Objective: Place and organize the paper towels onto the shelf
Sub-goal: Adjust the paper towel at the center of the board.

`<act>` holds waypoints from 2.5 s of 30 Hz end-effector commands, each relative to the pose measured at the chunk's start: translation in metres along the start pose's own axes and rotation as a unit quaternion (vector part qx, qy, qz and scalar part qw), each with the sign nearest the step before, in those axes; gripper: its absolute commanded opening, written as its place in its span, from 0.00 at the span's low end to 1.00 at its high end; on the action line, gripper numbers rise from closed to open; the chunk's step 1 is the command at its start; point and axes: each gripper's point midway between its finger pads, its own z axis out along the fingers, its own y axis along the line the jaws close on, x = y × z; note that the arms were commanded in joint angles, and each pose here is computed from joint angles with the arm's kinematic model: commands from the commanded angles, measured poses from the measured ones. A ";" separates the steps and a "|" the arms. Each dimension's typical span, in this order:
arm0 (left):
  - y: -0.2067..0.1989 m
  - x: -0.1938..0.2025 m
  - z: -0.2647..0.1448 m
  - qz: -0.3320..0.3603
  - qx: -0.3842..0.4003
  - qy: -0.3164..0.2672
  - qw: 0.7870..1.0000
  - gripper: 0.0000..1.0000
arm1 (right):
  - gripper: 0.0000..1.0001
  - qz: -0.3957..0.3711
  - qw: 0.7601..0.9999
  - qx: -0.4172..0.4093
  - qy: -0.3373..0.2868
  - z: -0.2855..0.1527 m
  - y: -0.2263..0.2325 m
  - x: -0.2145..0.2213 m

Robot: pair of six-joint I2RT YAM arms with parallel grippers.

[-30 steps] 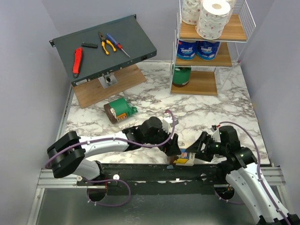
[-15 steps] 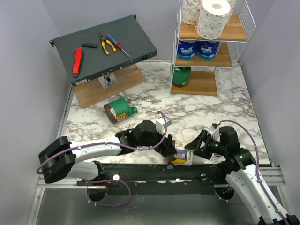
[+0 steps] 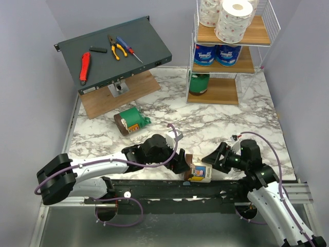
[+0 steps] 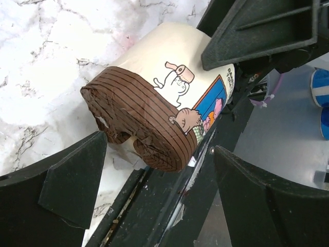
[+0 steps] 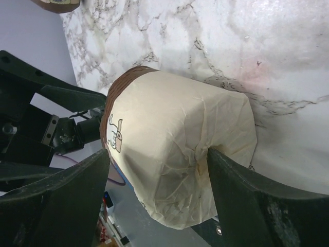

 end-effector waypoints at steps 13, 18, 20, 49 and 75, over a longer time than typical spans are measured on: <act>-0.003 0.007 0.014 -0.016 0.013 0.022 1.000 0.86 | 0.63 -0.005 0.994 -0.099 0.036 0.011 0.015 0.014; -0.002 0.010 0.014 -0.017 0.015 0.023 0.999 0.85 | 0.57 -0.008 0.992 -0.118 0.033 0.008 0.022 0.014; -0.002 0.010 0.014 -0.018 0.015 0.021 0.999 0.85 | 0.52 -0.009 0.991 -0.126 0.034 0.007 0.024 0.014; 0.002 -0.054 -0.074 -0.006 -0.054 -0.173 0.983 0.87 | 0.27 -0.147 0.974 0.070 -0.156 -0.062 0.075 -0.094; 0.013 -0.035 -0.047 -0.024 -0.057 -0.133 0.989 0.87 | 0.27 -0.247 0.912 0.303 -0.121 -0.015 0.063 -0.182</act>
